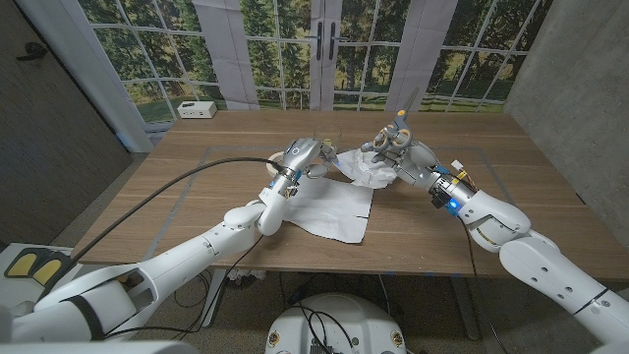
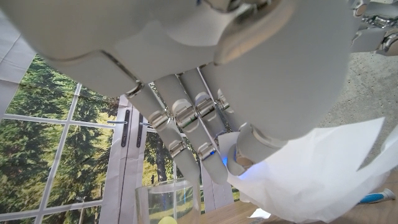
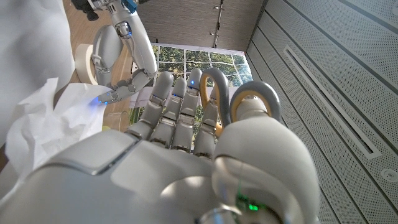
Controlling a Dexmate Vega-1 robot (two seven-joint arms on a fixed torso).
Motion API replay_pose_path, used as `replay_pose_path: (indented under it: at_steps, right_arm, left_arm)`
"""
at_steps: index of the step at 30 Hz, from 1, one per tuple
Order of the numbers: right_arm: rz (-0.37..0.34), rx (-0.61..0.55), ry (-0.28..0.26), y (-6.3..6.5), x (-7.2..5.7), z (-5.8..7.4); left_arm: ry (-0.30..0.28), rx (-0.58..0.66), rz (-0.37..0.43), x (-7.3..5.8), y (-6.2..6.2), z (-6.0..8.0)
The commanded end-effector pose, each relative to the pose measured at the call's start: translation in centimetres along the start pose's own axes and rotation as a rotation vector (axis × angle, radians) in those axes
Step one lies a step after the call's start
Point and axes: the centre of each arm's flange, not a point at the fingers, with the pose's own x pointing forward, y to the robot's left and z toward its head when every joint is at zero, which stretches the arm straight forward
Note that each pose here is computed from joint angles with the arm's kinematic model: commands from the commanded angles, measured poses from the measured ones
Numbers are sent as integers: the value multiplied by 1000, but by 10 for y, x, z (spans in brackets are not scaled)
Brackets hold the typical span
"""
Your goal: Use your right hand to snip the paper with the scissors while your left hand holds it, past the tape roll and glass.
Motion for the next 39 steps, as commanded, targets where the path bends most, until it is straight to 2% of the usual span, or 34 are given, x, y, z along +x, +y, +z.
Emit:
replay_pose_path:
  at_steps: [1,16,29,39]
  right_arm:
    - [1,-35,4,0,1,4]
    - [11,19,-10,0,2,0]
    - [19,1,-9,1,3,0]
    - [16,4,-14,2,-1,1]
  left_arm:
    - [-2,9,-2,0,1,1]
    - [-5,6,4,2,3,1]
    - [-3,12,11,1,5,0]
    - [56,-22,52,7,14,-5]
